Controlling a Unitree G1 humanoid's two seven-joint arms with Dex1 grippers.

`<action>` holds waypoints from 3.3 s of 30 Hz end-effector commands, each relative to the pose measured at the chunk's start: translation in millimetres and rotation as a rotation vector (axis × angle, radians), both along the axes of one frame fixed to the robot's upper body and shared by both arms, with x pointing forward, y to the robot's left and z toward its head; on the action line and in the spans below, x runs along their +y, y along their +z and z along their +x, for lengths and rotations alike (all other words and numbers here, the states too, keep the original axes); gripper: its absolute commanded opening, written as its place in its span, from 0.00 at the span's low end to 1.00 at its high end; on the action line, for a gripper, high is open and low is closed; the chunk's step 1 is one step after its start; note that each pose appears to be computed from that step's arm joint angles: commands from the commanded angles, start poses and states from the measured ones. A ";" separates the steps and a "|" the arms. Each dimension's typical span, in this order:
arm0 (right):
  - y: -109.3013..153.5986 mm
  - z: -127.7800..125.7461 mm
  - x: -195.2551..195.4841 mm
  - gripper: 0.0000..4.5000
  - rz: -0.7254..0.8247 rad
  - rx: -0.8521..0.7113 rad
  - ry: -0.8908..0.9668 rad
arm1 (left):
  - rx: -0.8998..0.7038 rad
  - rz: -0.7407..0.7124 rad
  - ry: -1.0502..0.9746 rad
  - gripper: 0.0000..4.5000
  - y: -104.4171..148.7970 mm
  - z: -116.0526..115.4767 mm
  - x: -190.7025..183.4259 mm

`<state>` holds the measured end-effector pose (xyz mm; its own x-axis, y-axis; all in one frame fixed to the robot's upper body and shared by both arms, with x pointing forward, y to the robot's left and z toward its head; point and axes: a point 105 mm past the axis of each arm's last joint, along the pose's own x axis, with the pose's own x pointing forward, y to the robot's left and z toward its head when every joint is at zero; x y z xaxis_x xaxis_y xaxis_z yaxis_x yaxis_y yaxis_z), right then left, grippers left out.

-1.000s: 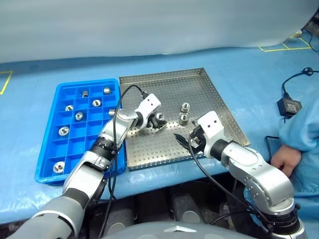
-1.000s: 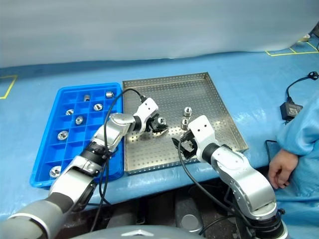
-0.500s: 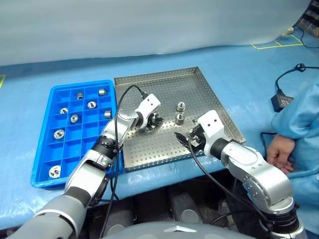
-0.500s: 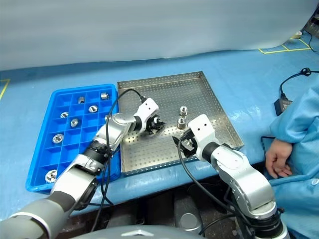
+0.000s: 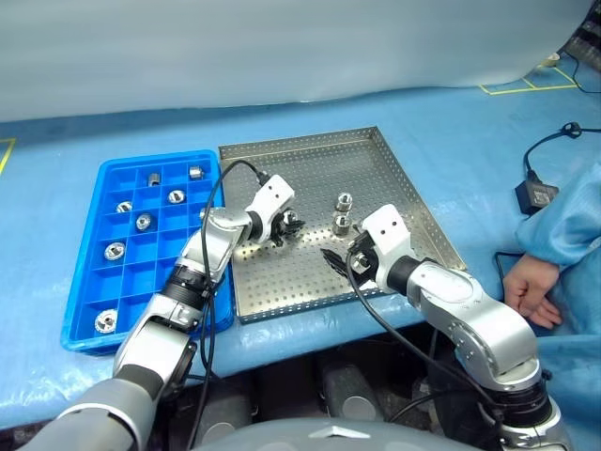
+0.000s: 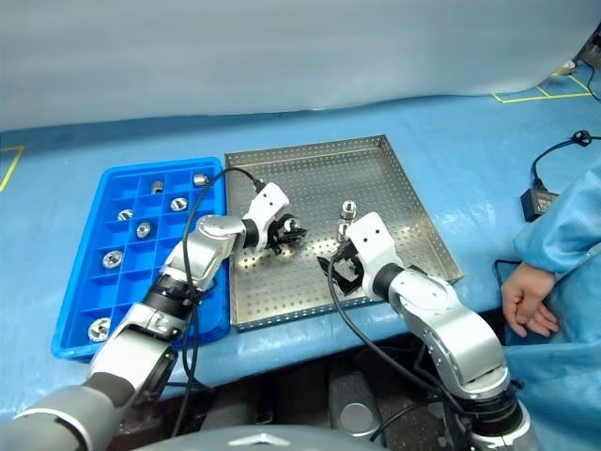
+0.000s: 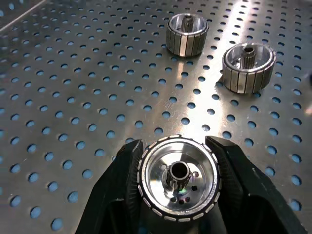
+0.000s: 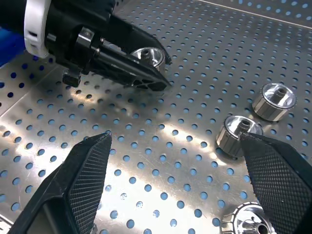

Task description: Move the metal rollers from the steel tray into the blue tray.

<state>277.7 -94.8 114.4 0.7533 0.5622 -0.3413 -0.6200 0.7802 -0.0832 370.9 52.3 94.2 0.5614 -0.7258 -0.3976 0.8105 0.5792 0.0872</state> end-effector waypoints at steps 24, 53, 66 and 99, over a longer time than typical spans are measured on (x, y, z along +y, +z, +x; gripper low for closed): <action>13.0 16.7 48.4 0.98 0.128 0.006 0.274 | -0.075 0.163 0.724 0.39 24.0 -88.5 154.0; 4.8 66.9 -31.0 0.98 -0.018 -0.018 -0.462 | -0.228 -0.168 0.128 0.90 51.8 -91.4 20.7; -5.6 70.0 -41.9 0.98 0.118 0.081 -0.684 | -0.204 -0.161 0.136 0.90 42.2 -91.0 18.2; -40.8 67.8 -16.6 0.38 0.323 0.305 -0.792 | -0.228 -0.107 0.212 0.91 44.9 -89.7 28.4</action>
